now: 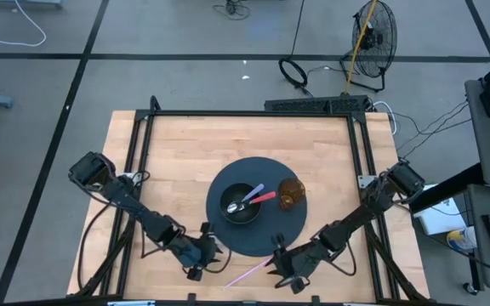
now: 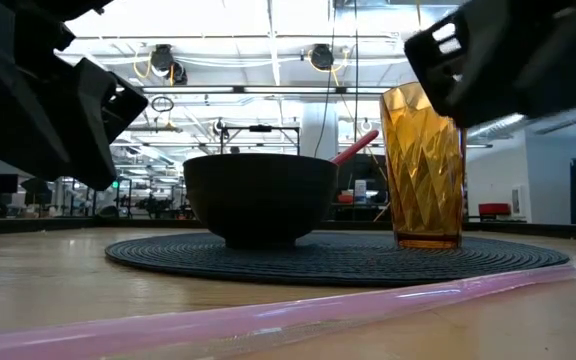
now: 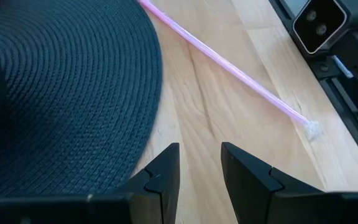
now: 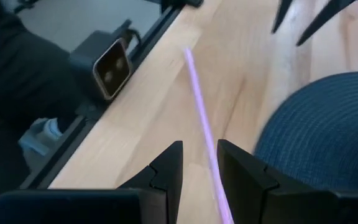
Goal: Pick & Place Utensil
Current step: Put the pink straw into the brown cup
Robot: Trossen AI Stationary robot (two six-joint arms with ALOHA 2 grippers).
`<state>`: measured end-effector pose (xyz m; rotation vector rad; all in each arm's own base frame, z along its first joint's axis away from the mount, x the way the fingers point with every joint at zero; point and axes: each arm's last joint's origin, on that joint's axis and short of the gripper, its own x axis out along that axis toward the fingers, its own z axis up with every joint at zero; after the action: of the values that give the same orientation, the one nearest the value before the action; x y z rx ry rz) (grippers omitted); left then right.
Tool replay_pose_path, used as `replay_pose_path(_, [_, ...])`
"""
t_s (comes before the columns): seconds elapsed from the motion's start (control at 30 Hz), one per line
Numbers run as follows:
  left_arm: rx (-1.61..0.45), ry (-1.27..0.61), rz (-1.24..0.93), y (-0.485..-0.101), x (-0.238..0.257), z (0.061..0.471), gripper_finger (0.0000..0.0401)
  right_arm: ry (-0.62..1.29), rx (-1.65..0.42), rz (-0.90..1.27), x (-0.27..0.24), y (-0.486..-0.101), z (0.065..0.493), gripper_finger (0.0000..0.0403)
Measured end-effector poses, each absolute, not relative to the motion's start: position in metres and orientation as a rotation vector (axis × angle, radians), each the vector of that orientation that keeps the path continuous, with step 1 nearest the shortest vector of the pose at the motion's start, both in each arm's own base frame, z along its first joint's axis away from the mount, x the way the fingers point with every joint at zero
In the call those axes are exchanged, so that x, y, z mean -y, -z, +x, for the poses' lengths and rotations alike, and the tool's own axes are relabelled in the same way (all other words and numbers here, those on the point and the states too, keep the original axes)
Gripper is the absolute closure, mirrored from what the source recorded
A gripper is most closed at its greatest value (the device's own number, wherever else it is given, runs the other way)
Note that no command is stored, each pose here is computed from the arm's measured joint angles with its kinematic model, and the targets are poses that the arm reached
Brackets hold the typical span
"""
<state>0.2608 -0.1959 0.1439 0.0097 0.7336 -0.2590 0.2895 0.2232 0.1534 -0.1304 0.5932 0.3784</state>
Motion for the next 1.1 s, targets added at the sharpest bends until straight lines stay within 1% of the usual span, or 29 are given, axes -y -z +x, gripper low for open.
replay_pose_path(0.23, [-0.735,0.238,0.025,-0.143,0.202,0.255,0.0279,-0.374,-0.583,-0.097,-0.229,-0.159,0.297,0.0307])
replay_pose_path(0.43, [-0.725,0.196,0.032,-0.142,0.207,0.248,0.0279,-0.413,-0.638,-0.123,-0.239,-0.148,0.313,0.0305])
replay_pose_path(0.63, [-0.716,0.187,0.033,-0.142,0.211,0.245,0.0279,-0.371,-0.692,-0.118,-0.231,-0.133,0.327,0.0296])
replay_pose_path(0.87, [-0.704,0.173,0.040,-0.143,0.215,0.241,0.0279,-0.381,-0.696,-0.096,-0.226,-0.133,0.331,0.0285])
replay_pose_path(1.1, [-0.701,0.159,0.051,-0.142,0.215,0.240,0.0279,-0.388,-0.703,-0.082,-0.223,-0.133,0.333,0.0286])
